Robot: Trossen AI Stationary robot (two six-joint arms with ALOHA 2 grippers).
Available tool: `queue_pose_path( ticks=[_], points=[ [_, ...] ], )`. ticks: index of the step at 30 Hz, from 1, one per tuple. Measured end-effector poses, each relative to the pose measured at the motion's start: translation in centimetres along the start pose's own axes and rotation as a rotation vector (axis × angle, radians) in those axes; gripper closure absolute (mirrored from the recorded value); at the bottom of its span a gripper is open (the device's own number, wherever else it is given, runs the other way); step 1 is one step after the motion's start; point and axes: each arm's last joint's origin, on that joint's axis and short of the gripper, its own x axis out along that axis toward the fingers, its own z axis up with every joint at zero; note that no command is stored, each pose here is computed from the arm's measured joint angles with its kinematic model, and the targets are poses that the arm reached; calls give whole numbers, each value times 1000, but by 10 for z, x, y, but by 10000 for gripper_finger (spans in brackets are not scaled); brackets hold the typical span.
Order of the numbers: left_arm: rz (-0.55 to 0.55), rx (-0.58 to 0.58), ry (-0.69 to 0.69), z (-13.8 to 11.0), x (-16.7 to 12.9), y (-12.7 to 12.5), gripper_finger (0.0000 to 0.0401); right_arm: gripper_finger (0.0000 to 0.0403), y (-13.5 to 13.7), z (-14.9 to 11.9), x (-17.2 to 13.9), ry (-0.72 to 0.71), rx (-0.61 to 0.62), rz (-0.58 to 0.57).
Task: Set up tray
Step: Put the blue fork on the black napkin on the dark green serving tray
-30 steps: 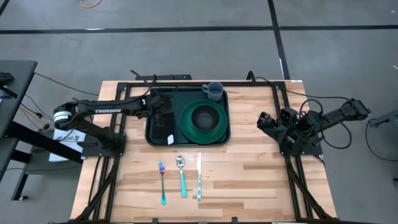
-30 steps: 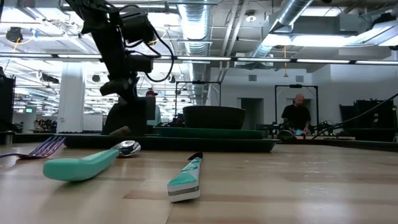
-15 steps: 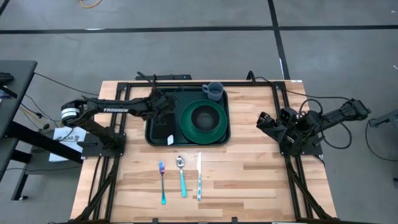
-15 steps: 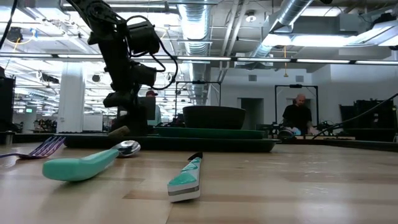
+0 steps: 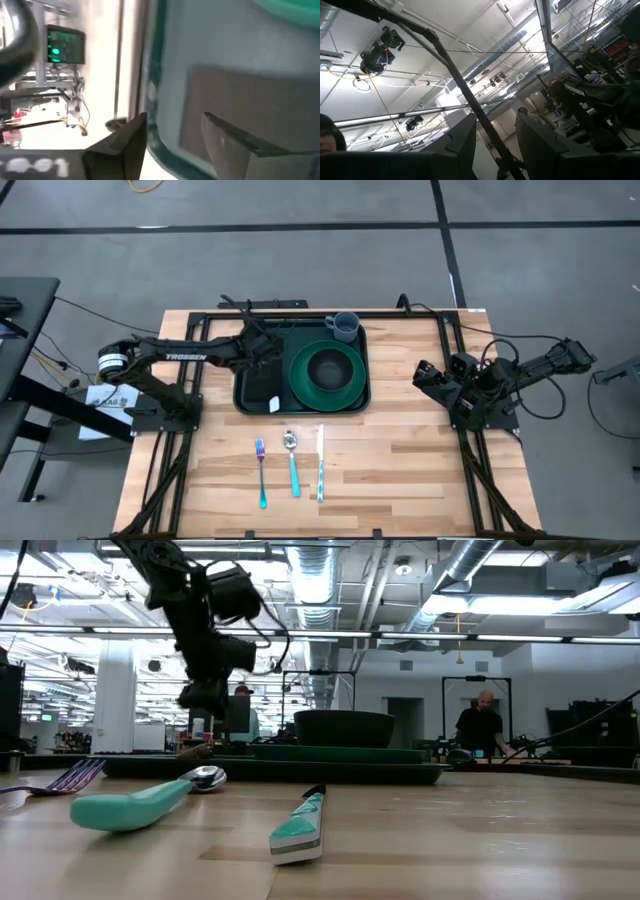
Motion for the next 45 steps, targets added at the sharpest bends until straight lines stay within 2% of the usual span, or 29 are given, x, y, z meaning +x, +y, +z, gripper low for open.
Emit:
queue_pose_path(
  ticks=[2,4,8,11,13,17,20,27,30,35,40,45],
  points=[
    [-8,-66,-53,10,-11,9,214,272,0,0,0,4,-1,-3],
    [-61,-154,-131,19,-25,20,211,272,-1,-1,0,15,-2,-8],
    [-267,-334,-350,26,-60,47,214,271,-1,-2,0,24,-29,2],
    [-423,-499,-517,17,-87,67,220,270,2,2,-4,32,-75,39],
    [-505,-594,-578,7,-102,77,223,269,2,3,-8,52,-103,32],
    [-565,-708,-685,-12,-137,88,229,269,-2,-1,-22,85,-121,8],
    [-595,-759,-696,-24,-156,86,233,269,-9,-8,-33,71,-117,-24],
    [-714,-885,-567,-39,-183,61,243,269,-24,-25,-45,102,10,-134],
    [-731,-934,-463,-41,-190,44,252,269,-27,-29,-45,115,70,-187],
    [-752,-1106,-203,-44,-195,13,270,269,-29,-31,-44,87,135,-249],
    [-849,-1249,-31,-38,-208,-19,283,268,-30,-30,-44,67,130,-276],
    [-853,-1265,95,-30,-215,-56,291,268,-28,-31,-44,117,3,-218]
  ],
)
